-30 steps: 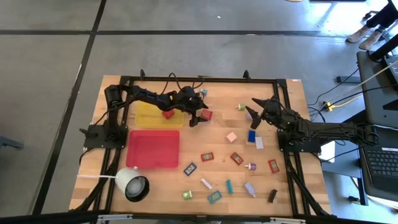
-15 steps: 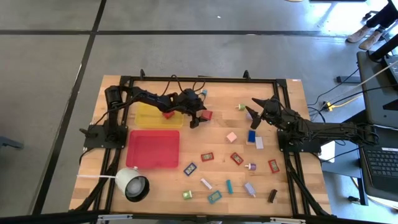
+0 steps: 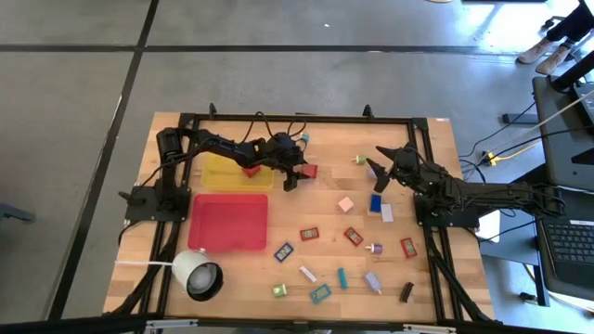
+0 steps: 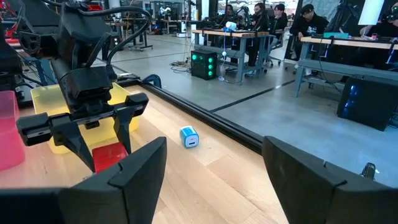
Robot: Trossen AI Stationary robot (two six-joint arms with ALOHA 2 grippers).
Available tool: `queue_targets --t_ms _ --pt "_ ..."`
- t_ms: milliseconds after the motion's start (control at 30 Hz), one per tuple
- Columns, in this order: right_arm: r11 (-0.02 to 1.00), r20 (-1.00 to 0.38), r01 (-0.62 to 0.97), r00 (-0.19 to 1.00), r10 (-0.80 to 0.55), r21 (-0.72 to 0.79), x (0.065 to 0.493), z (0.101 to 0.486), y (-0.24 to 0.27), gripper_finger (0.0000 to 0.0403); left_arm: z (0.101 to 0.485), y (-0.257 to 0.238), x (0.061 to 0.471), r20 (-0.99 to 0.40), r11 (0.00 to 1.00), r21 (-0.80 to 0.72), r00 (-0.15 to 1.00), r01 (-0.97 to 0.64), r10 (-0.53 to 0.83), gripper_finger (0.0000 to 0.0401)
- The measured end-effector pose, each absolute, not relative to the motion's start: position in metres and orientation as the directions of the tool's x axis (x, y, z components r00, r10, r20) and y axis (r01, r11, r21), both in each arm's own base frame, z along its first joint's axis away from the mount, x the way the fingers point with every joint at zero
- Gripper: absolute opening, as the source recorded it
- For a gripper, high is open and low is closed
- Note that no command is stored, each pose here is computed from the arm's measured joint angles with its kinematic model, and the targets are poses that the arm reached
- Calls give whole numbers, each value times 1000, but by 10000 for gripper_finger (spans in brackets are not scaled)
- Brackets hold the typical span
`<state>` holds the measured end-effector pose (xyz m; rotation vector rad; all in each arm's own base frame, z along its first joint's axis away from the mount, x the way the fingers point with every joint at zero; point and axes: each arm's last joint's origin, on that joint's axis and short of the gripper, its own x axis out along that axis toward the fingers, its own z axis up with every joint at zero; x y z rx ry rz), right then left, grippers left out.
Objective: Pick & Place Office items
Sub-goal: Put the red charger adapter into the yellow bin
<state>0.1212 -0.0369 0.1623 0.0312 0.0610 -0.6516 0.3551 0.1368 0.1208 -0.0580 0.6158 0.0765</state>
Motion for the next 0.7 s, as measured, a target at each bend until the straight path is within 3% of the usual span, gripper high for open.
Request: queue_targets --t_ms 467,700 --pt "795 -66 606 794 -605 10 121 162 -37 269 133 135 361 -482 999 -18 876 -46 32 222" --pt "796 -66 606 794 -604 10 121 162 -37 269 165 143 348 -456 996 -54 889 -67 35 222"
